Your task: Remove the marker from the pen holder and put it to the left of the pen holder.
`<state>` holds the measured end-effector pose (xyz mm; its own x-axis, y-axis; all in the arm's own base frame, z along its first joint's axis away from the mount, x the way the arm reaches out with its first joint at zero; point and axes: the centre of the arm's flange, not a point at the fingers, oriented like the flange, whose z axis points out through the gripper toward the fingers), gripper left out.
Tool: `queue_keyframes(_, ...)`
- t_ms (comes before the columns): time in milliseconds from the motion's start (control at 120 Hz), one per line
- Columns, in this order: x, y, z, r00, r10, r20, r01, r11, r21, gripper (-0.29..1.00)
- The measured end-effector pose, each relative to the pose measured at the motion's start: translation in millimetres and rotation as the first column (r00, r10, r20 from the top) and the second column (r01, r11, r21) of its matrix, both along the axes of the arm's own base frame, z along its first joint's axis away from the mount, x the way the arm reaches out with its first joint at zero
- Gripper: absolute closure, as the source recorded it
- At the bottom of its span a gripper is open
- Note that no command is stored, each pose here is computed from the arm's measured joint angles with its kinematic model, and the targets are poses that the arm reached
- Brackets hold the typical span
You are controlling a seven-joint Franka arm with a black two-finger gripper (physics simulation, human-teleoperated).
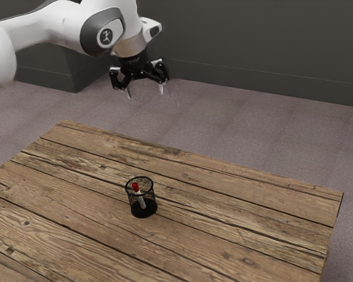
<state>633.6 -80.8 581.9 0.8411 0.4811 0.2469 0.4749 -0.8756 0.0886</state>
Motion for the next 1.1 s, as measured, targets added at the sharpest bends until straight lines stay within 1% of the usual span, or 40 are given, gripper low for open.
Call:
queue_keyframes(58,1.0,19.1,-1.2,0.998,-0.006,-0.066,0.006,1.0,0.009,0.0)
queue_keyframes(150,-7.7,20.0,-13.0,0.987,-0.034,-0.154,0.035,0.999,0.001,0.0)
queue_keyframes(183,-19.9,23.1,-27.1,0.981,-0.03,-0.193,0.031,1.0,0.002,0.0)
queue_keyframes(225,-43.6,32.2,-51.7,0.971,-0.017,-0.238,0.019,1.0,0.008,0.0)
queue_keyframes(283,-75.5,47.1,-85.9,0.963,0.003,-0.27,0.002,1.0,0.015,0.0)
queue_keyframes(350,-99.3,62.7,-108.8,0.964,0.027,-0.265,-0.022,1.0,0.02,0.0)
queue_keyframes(400,-109.1,66.4,-118.9,0.967,0.036,-0.251,-0.022,0.998,0.056,0.0)
queue_keyframes(467,-116.0,41.2,-129.5,0.973,-0.004,-0.23,0.027,0.995,0.095,0.0)
queue_keyframes(525,-126.4,19.9,-142.3,0.975,-0.035,-0.219,0.059,0.993,0.104,0.0)
queue_keyframes(667,-139.9,16.3,-153.2,0.981,0.005,-0.192,0.008,0.998,0.07,0.0)
queue_keyframes(833,-153.7,8.9,-174.8,0.976,0.054,-0.213,-0.05,0.999,0.021,0.0)
queue_keyframes(992,-161.0,4.7,-185.6,0.97,0.087,-0.225,-0.089,0.996,0.0,0.0)
queue_keyframes(1100,-159.8,-5.4,-188.2,0.973,0.089,-0.212,-0.094,0.995,-0.015,0.0)
